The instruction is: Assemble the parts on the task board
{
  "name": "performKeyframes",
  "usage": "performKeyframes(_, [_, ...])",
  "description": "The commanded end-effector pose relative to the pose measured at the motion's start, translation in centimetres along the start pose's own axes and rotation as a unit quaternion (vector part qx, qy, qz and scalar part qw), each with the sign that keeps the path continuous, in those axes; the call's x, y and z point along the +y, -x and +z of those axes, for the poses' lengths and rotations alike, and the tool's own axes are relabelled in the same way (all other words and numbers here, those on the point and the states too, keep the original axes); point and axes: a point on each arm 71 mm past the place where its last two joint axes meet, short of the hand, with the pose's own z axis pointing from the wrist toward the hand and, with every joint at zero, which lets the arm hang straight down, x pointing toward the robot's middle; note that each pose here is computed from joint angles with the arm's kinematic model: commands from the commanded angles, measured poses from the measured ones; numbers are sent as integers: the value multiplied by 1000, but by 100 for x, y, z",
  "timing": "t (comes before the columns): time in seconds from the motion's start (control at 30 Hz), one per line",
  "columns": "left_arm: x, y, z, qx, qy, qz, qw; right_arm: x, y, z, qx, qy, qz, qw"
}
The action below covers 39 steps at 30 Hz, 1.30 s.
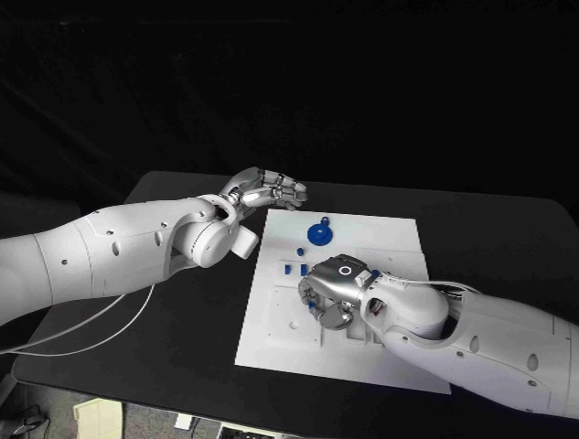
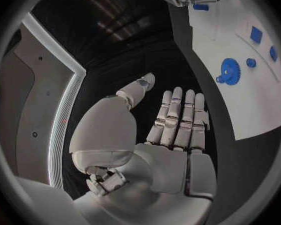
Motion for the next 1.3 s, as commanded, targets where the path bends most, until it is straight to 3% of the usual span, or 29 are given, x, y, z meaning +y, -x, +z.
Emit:
performKeyframes(0.03, [-18, -16, 1, 5, -5, -5, 1000, 3, -91, -12, 33, 0, 1, 999])
performKeyframes(0.37, [-16, -5, -5, 4, -4, -5, 1000, -46, -89, -48, 25, -4, 24, 999])
performKeyframes(0.77, [-10, 15, -9, 2, -3, -4, 1000, -71, 33, -217, -39, -9, 43, 998])
performKeyframes(1.13, [-5, 30, -6, 1, -3, -4, 1000, -189, 368, -381, -73, -17, 74, 994])
performKeyframes(1.3, [-4, 30, -6, 1, -3, -4, 1000, -431, 609, -500, -69, -34, 97, 992])
